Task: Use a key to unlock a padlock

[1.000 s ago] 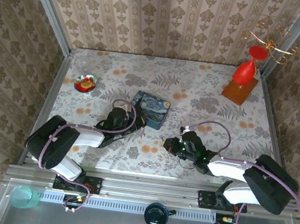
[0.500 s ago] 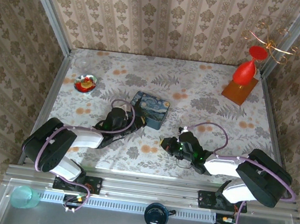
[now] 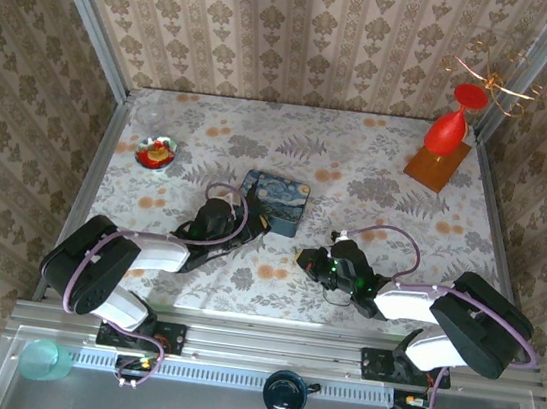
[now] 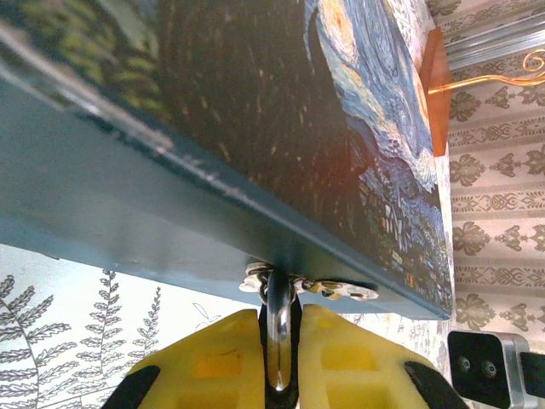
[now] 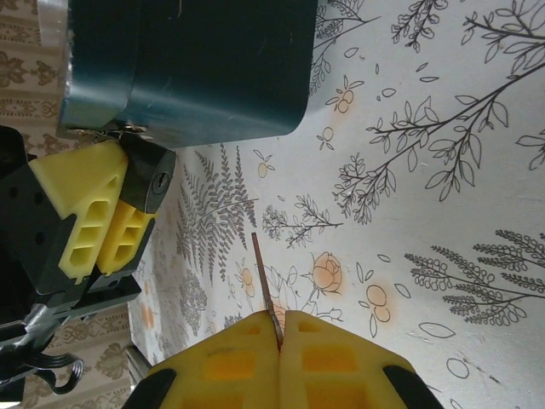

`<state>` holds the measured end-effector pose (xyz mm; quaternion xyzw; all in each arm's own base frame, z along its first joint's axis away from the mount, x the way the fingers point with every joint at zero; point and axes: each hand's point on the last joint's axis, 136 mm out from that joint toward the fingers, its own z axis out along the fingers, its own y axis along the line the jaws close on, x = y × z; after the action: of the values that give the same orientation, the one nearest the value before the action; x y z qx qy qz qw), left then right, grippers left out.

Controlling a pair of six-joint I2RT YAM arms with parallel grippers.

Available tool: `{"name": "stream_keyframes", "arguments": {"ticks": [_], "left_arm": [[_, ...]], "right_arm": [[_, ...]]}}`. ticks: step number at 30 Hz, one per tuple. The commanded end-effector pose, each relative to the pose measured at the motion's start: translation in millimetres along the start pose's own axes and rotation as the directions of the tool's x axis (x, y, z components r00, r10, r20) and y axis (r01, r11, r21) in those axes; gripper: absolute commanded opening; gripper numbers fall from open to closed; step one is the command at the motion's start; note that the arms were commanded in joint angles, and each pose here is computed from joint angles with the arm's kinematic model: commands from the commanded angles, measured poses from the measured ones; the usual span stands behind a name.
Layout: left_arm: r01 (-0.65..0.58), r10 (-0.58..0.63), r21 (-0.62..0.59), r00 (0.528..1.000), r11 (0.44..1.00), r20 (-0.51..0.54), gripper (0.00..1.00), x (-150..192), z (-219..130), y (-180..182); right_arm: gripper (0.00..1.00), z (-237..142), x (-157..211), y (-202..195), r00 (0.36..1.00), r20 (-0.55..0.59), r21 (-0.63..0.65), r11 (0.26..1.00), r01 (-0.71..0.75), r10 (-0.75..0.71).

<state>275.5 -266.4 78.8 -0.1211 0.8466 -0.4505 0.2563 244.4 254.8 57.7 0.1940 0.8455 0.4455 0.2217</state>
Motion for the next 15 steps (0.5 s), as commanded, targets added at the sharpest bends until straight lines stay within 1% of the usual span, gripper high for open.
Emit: {"name": "stream_keyframes", "arguments": {"ticks": [1, 11, 15], "left_arm": [[0.002, -0.004, 0.077, 1.000, 0.997, 0.028, 0.00, -4.7, -1.7, -19.3], [0.064, -0.067, 0.104, 0.997, 0.993, 0.022, 0.00, -1.7, 1.6, -21.5], [0.069, -0.072, 0.102, 0.997, 0.992, 0.027, 0.00, -0.2, 0.1, -26.2]], "right_arm": [[0.00, 3.6, 1.5, 2.6, 1.000, -0.010, -0.025, 0.999, -0.030, 0.030], [0.00, 10.8, 2.7, 5.6, 0.998, -0.024, -0.044, 0.998, -0.053, 0.052], [0.00, 12.7, 2.8, 8.8, 0.998, -0.024, -0.067, 0.996, -0.064, 0.063]]}}
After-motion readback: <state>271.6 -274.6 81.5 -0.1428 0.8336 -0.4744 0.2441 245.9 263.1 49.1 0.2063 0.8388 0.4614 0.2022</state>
